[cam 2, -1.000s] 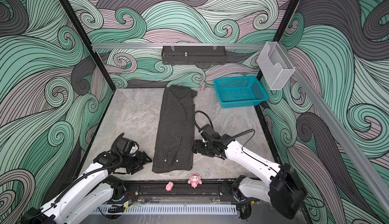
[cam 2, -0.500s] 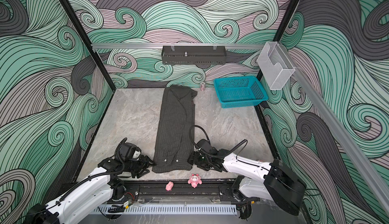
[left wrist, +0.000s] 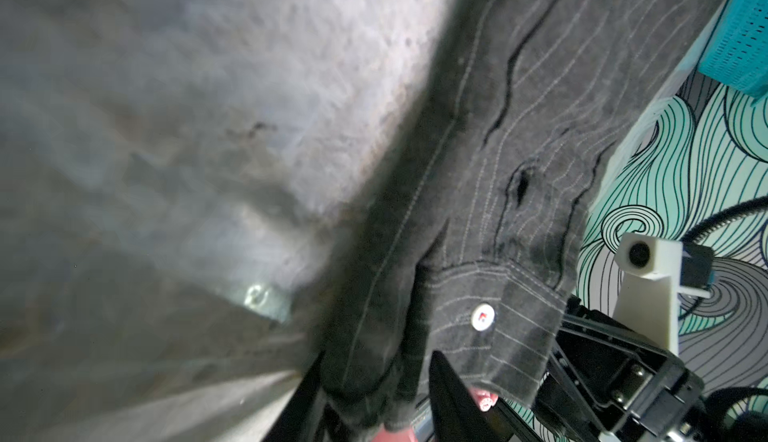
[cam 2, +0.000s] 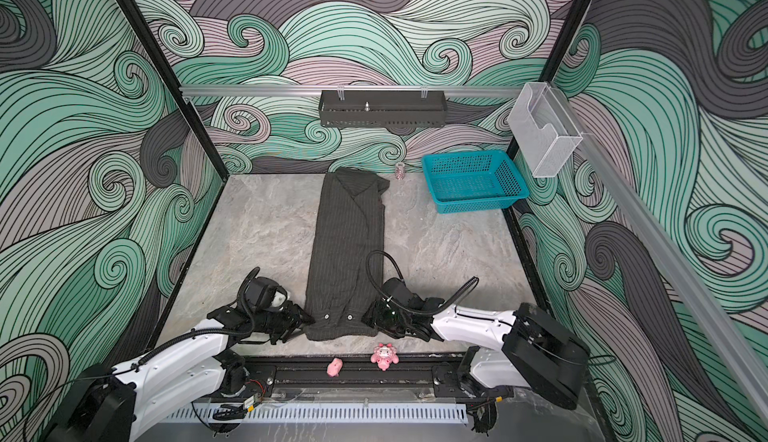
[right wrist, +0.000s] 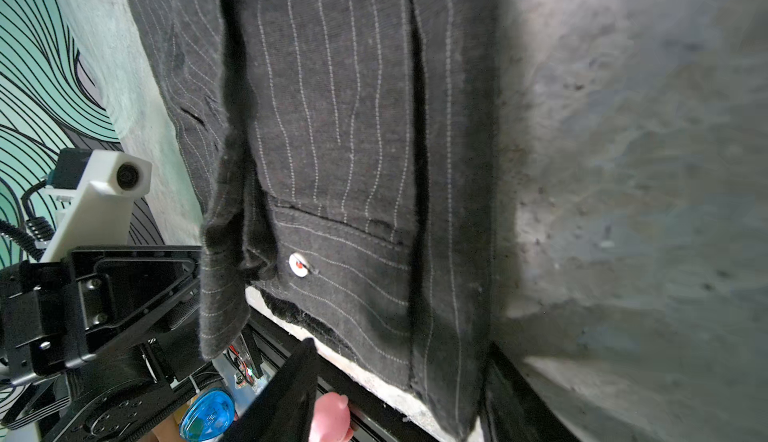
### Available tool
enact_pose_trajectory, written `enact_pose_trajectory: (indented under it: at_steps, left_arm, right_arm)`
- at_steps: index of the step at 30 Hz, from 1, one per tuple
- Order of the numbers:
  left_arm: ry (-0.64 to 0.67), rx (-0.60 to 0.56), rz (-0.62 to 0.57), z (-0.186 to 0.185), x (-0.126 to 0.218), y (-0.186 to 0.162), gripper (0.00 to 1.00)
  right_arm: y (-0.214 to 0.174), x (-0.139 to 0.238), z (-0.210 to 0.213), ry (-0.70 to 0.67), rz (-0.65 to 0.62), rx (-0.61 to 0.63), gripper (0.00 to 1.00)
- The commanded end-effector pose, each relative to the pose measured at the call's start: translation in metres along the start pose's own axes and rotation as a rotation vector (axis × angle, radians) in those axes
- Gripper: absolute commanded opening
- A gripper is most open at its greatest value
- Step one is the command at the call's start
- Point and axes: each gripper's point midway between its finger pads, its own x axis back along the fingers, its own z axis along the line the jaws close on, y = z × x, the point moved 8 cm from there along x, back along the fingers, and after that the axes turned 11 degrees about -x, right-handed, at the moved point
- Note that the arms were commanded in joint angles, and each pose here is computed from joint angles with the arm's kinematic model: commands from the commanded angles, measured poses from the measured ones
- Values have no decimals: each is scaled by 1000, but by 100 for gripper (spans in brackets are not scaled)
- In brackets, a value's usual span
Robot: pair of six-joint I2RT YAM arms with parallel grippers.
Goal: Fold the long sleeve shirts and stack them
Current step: 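Grasp the near shirt end with both grippers and fold it away from the robot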
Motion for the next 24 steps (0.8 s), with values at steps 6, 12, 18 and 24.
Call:
enact_pose_trajectory:
  at_steps: [6, 12, 18, 24]
  left_arm:
    - [69, -6, 22, 6, -7, 2, 11]
    - [46, -102, 33, -22, 16, -9, 0]
    - [32, -100, 44, -21, 34, -35, 0]
    - [0, -114, 12, -27, 48, -49, 0]
  right_arm:
    - [-4, -11, -14, -53, 33, -3, 27]
    - [-18, 3, 12, -10, 76, 86, 0]
    - [-33, 30, 15, -1, 99, 67, 0]
    - [-41, 51, 16, 36, 101, 43, 0]
